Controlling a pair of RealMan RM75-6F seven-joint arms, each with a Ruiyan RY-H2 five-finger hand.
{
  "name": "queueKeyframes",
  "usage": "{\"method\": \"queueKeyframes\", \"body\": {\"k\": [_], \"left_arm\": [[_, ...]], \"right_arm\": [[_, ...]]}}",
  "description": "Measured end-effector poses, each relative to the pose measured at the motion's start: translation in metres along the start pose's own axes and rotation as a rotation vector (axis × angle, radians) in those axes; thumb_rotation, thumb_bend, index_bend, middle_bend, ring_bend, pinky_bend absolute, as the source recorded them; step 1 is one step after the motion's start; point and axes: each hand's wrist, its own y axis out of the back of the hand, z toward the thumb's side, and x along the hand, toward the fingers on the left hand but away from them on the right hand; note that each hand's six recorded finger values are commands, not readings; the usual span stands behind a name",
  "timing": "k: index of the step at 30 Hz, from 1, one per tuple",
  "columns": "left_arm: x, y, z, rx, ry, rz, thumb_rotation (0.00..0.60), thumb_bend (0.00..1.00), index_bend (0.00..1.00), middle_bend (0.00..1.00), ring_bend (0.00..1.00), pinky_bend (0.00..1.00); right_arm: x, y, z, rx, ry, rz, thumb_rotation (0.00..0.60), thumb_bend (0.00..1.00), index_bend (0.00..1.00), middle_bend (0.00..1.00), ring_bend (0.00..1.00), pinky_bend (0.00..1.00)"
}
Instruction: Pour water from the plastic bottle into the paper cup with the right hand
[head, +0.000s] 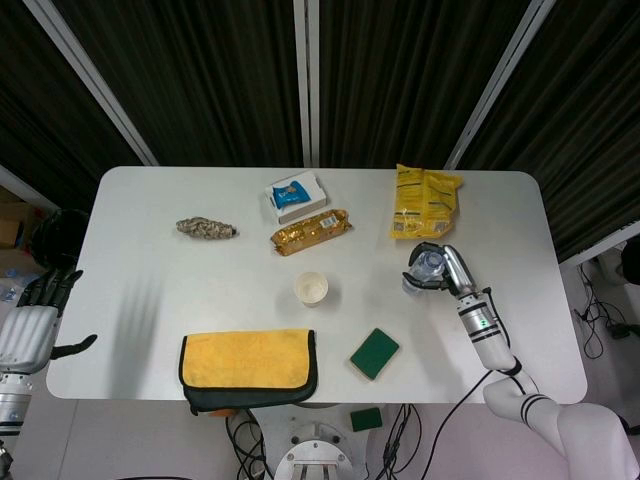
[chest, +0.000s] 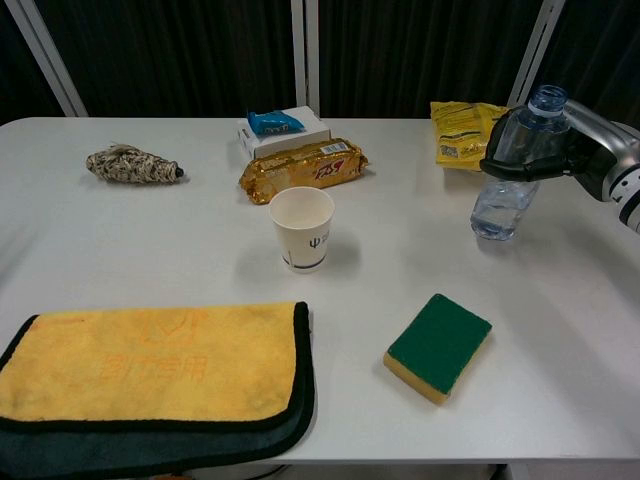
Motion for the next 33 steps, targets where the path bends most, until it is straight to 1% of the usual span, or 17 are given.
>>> {"method": "queueKeyframes", "body": {"k": [5,9,12,15,19,22,25,27,31,33], "left_arm": [[0.000,-0.002,0.001,-0.001,-0.005,-0.007,0.547,0.09,0.09,0.07,0.00,0.12],[0.000,-0.002,0.001,-0.001,-0.008,-0.006,0.563,0.09,0.09,0.07,0.00,0.12],[0.000,-0.001,0.001,0.001,-0.005,-0.005,0.561,0.09,0.09,0.07,0.00,0.12],[0.000,-0.001,0.000,0.000,-0.004,-0.005,0.562,0.09,0.09,0.07,0.00,0.12],[0.000,-0.002,0.000,-0.002,-0.005,-0.005,0.563,0.09,0.09,0.07,0.00,0.12],[0.000,-0.002,0.000,-0.001,-0.005,-0.006,0.560,0.09,0.09,0.07,0.00,0.12],[0.000,-0.002,0.000,-0.001,-0.005,-0.005,0.564,0.09,0.09,0.07,0.00,0.12],[0.000,-0.001,0.000,0.000,-0.005,-0.003,0.566,0.09,0.09,0.07,0.00,0.12],[0.000,-0.001,0.000,0.000,-0.004,-0.002,0.564,0.09,0.09,0.07,0.00,0.12],[0.000,-0.002,0.000,-0.001,-0.004,-0.005,0.564,0.09,0.09,0.07,0.00,0.12]], "right_arm": [[0.006,-0.002,-0.015,-0.008,-0.039,0.003,0.600,0.39,0.80,0.65,0.64,0.50],[0.008,-0.004,-0.024,-0.004,-0.067,0.008,0.600,0.39,0.79,0.65,0.64,0.50],[0.009,-0.006,-0.028,-0.001,-0.074,0.012,0.600,0.38,0.79,0.65,0.63,0.50],[0.009,-0.008,-0.028,0.003,-0.071,0.019,0.600,0.36,0.76,0.65,0.62,0.50],[0.010,-0.010,-0.029,0.010,-0.066,0.027,0.600,0.28,0.66,0.61,0.57,0.49],[0.011,-0.010,-0.029,0.008,-0.063,0.028,0.600,0.20,0.57,0.56,0.51,0.47],[0.013,-0.010,-0.030,0.005,-0.063,0.029,0.600,0.17,0.49,0.51,0.46,0.44],[0.013,-0.009,-0.030,0.004,-0.063,0.031,0.600,0.15,0.42,0.48,0.43,0.41],[0.014,-0.009,-0.030,0.002,-0.064,0.041,0.600,0.09,0.31,0.40,0.35,0.30],[0.014,-0.008,-0.030,0.002,-0.061,0.043,0.600,0.06,0.23,0.34,0.27,0.25]]}}
